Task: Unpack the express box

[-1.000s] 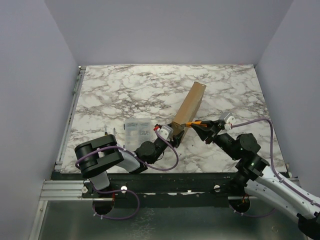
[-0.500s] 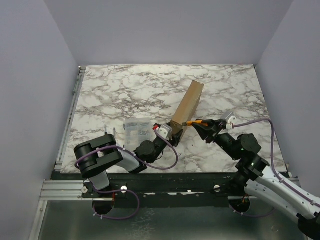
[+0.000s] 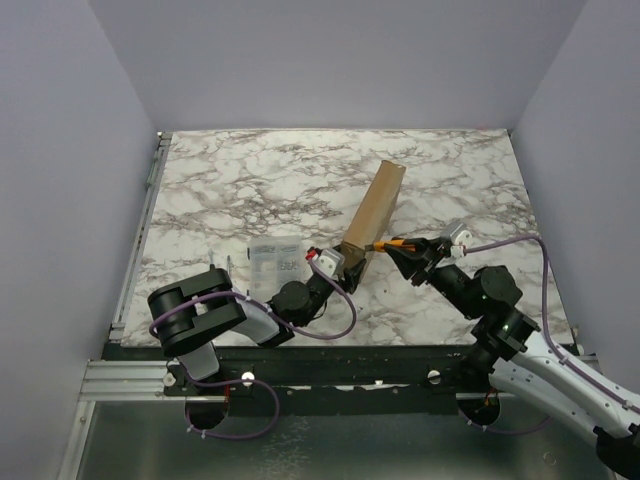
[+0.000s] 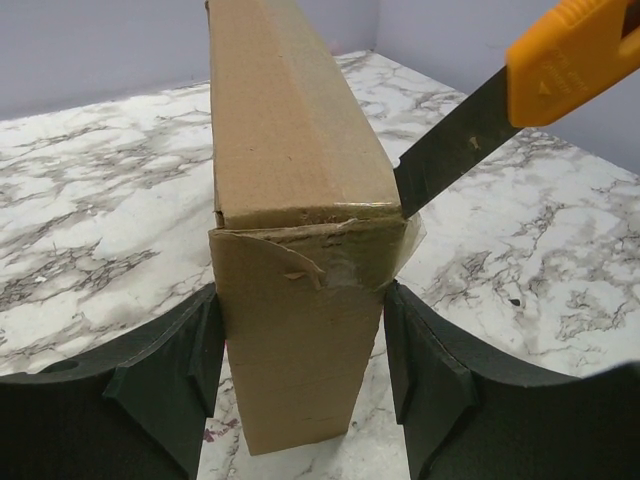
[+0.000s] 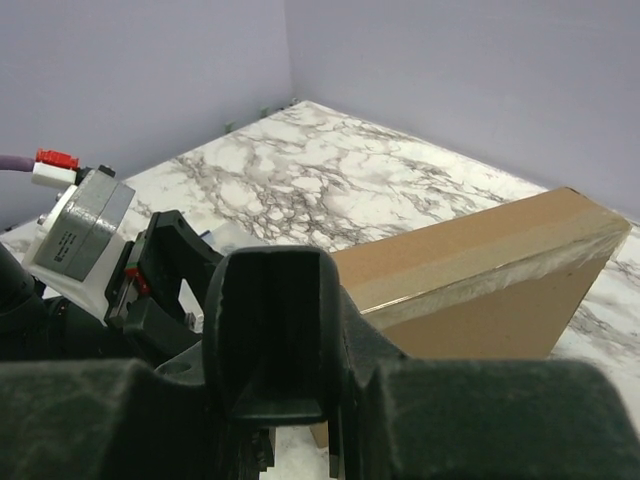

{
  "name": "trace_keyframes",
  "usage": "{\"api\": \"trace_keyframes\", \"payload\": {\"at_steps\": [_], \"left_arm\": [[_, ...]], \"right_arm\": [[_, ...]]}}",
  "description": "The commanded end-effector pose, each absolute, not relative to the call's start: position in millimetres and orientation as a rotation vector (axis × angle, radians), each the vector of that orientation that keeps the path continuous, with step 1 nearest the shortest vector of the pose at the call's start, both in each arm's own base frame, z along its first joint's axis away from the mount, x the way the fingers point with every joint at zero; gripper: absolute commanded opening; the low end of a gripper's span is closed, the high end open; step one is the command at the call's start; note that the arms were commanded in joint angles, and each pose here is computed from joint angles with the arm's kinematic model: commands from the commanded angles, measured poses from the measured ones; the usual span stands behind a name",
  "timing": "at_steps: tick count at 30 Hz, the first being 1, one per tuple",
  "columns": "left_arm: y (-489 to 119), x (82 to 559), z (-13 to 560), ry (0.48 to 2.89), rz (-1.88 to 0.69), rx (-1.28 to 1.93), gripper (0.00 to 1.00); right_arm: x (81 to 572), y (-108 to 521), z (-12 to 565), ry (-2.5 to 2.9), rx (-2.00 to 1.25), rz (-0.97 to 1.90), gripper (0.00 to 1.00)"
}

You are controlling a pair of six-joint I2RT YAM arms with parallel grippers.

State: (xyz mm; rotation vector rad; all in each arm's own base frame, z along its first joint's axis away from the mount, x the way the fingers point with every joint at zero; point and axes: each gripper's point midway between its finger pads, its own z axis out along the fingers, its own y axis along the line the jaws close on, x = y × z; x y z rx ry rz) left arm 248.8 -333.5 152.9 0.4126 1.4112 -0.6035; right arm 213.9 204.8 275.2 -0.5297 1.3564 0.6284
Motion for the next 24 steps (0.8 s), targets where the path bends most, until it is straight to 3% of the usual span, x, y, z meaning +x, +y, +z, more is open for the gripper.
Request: {"api": "trace_keyframes", "payload": {"at_steps": [1, 10, 15, 17, 20, 24], "left_arm": [[-324.9, 249.2, 128.7, 1.483, -0.548, 0.434, 0.18], [-325.5, 247.5, 127.2, 1.485, -0.557, 0.443, 0.17], [-324.0, 244.2, 128.8, 1.483, -0.572, 0.447, 0.23], [-325.5, 241.4, 130.9, 1.483, -0.594, 0.453, 0.29], [-327.8, 235.1, 136.1, 1.489, -0.640, 0.463, 0.46], [-337.5, 216.7, 156.0, 1.485, -0.774, 0.504, 0.64]], "right_arm": [[222.4, 189.1, 257.2, 1.440, -0.558, 0.494, 0.01], [220.2, 193.3, 263.7, 1.412, -0.542, 0.537, 0.01], [211.5, 198.6, 327.9, 1.315, -0.453, 0.671, 0.01], [210.7, 195.3, 352.9, 1.286, -0.414, 0.685, 0.01], [212.6, 186.4, 382.3, 1.262, -0.341, 0.684, 0.01], [228.8, 155.3, 393.6, 1.349, -0.142, 0.583, 0.01]]}}
